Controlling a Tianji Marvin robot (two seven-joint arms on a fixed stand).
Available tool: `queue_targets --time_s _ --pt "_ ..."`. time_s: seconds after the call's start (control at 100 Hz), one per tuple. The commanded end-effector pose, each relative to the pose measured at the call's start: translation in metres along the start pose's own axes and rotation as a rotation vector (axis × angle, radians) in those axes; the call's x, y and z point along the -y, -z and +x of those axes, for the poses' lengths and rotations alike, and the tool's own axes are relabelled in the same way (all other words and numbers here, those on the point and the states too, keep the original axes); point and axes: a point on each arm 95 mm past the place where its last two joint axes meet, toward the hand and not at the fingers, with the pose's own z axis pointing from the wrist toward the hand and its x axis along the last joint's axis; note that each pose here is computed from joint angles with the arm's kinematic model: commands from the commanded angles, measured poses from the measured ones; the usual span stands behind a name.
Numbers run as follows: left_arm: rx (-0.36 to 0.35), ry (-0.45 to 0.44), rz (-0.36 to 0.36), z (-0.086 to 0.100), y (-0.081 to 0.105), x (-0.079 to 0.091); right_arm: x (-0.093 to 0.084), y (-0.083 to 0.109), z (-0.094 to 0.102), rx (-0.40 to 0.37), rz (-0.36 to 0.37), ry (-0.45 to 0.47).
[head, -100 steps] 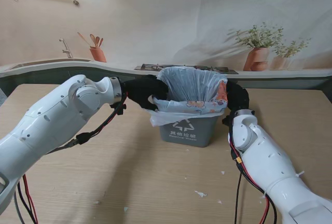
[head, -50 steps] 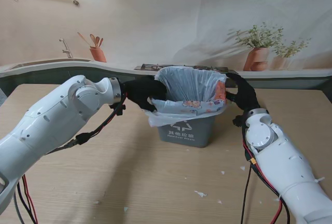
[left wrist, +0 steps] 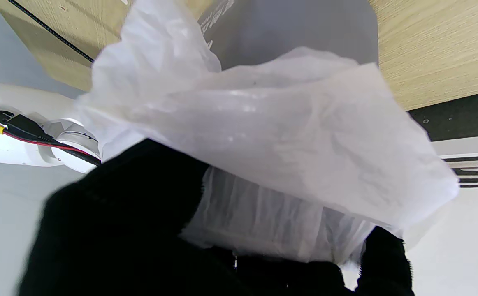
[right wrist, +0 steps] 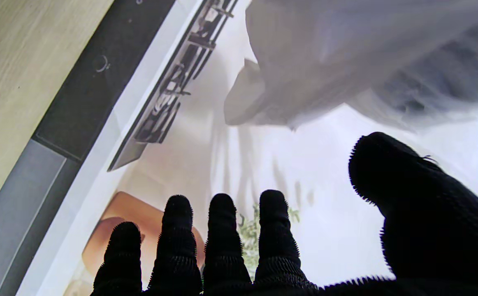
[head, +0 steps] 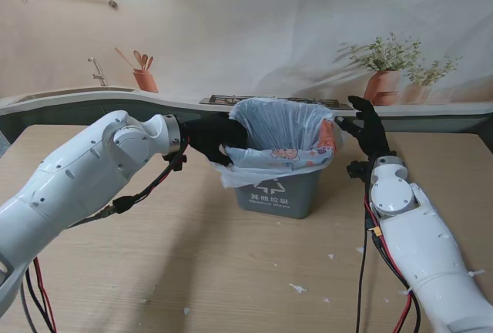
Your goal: Fit the garbage bag over the bin
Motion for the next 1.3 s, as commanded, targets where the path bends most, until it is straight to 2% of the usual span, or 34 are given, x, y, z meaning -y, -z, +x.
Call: queue_targets --time_s 0.0,0.15,0.31,0.49,1.03,1.29 --pt "0.025 0.019 -0.055 -0.006 0.001 -0.018 0.002 0.004 -0.003 -0.002 -0.009 -0.03" --pt "0.028 0.023 -0.05 -0.006 0.0 -0.019 -0.01 0.01 -0.002 -0.042 -0.023 0.007" --pt "0.033 0.034 0.012 -0.005 -0.002 -0.018 -0.019 0.024 0.002 -0.099 0.029 0.081" --pt "0.033 0.022 0.039 -0.003 0.0 -0.014 -0.022 0.033 0.008 -0.138 0.038 0.078" --pt "0.027 -0.02 0.081 0.002 0.011 -0.006 -0.021 0.043 0.013 -0.175 0.077 0.082" --pt "0.031 0.004 0.112 0.004 0.013 -0.001 -0.02 0.044 0.011 -0.168 0.072 0.086"
